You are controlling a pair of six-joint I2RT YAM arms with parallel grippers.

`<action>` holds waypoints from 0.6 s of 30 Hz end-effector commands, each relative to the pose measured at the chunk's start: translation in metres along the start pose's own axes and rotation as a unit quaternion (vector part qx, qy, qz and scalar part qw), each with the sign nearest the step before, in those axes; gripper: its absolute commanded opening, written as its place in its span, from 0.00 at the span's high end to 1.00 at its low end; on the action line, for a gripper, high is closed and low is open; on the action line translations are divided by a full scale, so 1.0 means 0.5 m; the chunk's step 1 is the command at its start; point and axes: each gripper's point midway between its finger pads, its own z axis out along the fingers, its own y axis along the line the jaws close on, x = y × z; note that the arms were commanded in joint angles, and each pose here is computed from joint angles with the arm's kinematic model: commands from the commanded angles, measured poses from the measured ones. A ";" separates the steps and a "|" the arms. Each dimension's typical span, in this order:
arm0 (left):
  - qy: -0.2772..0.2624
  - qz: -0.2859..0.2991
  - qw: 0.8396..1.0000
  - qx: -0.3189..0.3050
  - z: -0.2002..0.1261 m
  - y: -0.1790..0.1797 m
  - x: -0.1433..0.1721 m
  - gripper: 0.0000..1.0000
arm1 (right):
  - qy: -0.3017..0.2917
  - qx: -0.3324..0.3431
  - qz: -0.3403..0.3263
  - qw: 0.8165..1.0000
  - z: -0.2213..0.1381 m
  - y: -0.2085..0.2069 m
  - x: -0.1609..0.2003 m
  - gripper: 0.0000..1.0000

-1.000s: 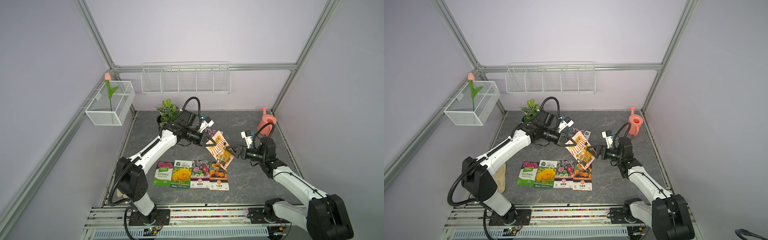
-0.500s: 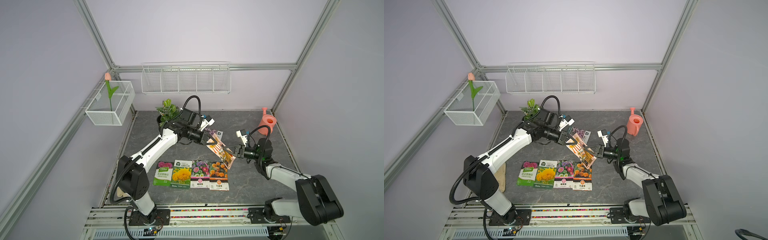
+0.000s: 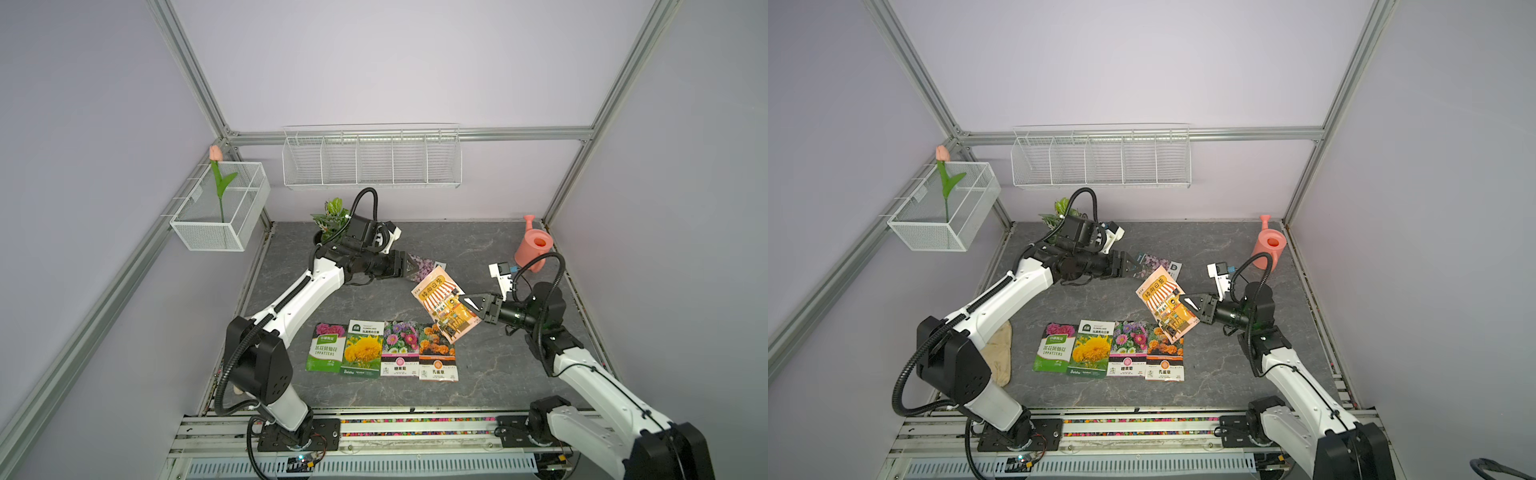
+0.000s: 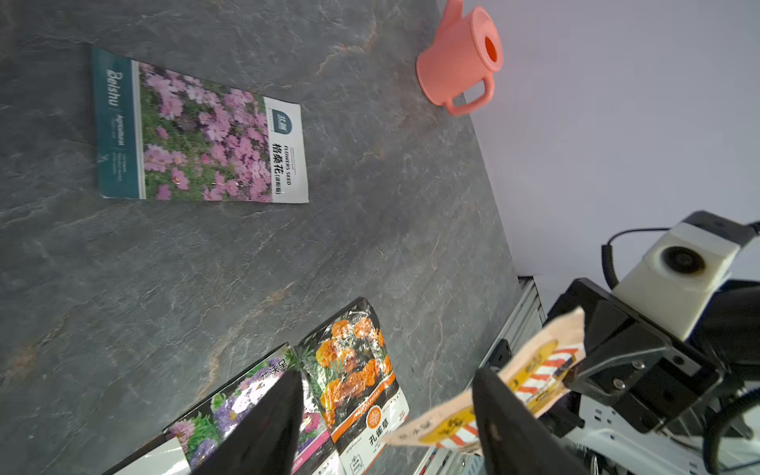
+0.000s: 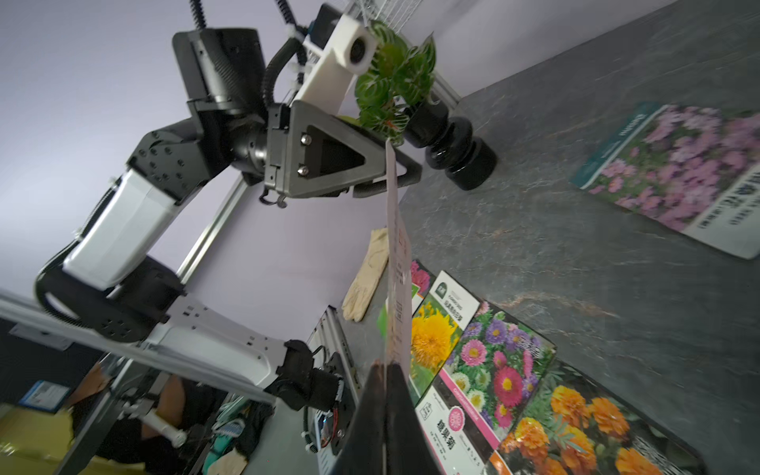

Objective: Arrange the seed packets in a row
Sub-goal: Place the seed packet at the center of the board.

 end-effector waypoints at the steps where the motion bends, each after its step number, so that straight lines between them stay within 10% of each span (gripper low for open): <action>1: -0.064 -0.015 0.998 0.002 -0.005 -0.012 -0.005 0.31 | -0.028 0.135 0.032 0.990 -0.040 -0.091 0.019 0.93; 12: -0.069 -0.004 0.997 0.025 0.067 -0.068 0.061 0.31 | -0.119 0.330 0.203 0.914 -0.193 -0.256 0.169 0.93; 18: -0.080 -0.006 0.996 0.031 0.055 -0.076 0.065 0.32 | -0.113 0.338 0.234 0.905 -0.203 -0.279 0.218 0.93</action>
